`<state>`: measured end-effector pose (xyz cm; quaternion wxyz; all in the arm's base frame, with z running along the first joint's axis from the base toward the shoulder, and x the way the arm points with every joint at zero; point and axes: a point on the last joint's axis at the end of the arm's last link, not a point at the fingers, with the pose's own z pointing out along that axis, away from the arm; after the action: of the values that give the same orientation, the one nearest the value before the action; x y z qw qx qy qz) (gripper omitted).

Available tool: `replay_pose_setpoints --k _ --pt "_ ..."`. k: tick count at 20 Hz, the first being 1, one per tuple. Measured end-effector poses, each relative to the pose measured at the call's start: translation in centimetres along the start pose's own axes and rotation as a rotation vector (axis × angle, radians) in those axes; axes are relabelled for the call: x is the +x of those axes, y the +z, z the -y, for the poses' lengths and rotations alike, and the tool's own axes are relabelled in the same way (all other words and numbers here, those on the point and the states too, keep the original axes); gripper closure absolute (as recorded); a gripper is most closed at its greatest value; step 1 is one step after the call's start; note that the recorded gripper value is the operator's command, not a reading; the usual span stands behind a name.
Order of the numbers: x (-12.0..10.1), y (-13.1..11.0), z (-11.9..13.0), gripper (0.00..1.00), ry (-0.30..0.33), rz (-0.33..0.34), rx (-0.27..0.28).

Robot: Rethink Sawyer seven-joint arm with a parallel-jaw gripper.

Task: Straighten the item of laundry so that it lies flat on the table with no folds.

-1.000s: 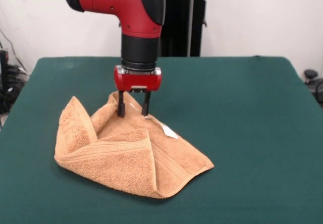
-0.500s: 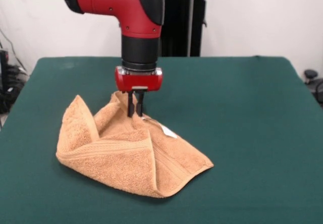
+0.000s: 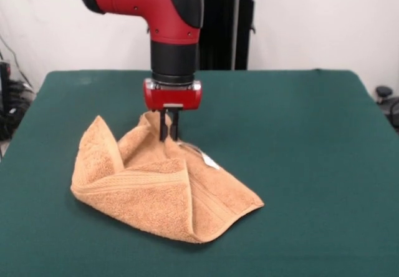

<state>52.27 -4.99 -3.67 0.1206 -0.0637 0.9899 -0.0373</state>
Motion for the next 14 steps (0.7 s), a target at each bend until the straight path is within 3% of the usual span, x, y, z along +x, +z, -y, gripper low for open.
replay_pose_setpoints --k 6,9,14 --pt "0.8 -2.6 -2.3 1.0 0.139 -0.089 -0.025" --pt "2.2 -4.8 -4.9 1.0 0.235 -0.17 -0.05" --pt "4.1 -6.8 -7.9 1.0 0.34 -0.243 -0.08"
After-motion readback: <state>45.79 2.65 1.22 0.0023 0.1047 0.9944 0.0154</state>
